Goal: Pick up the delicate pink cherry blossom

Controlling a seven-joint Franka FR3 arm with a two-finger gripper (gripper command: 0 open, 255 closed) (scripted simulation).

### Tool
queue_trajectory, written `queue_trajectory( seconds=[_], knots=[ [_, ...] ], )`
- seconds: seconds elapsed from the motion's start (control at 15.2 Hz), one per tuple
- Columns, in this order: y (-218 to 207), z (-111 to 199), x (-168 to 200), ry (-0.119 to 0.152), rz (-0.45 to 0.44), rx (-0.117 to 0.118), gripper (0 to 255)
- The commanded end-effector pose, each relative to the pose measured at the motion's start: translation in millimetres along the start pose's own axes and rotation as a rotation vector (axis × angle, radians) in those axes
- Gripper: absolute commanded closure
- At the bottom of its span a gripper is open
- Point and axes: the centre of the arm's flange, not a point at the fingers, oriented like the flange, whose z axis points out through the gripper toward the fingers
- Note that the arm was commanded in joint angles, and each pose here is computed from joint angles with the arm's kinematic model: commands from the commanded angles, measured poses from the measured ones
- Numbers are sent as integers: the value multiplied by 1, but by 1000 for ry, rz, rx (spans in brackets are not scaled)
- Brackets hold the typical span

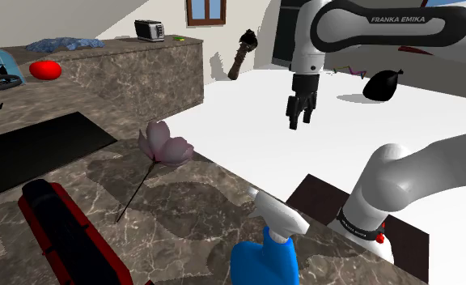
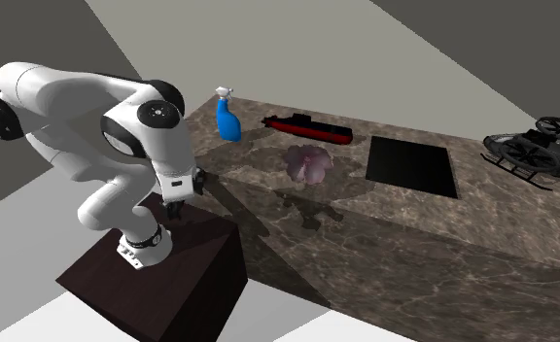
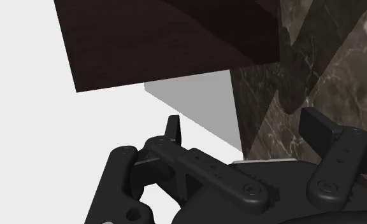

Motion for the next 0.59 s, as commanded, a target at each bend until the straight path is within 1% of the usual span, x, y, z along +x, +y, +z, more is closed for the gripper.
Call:
queue_trajectory(
  seconds=[0.0,0.53],
  knots=[
    [0,0,0,0,0,0,0],
    [-111,7,-15,91,234,-26,0]
  ],
)
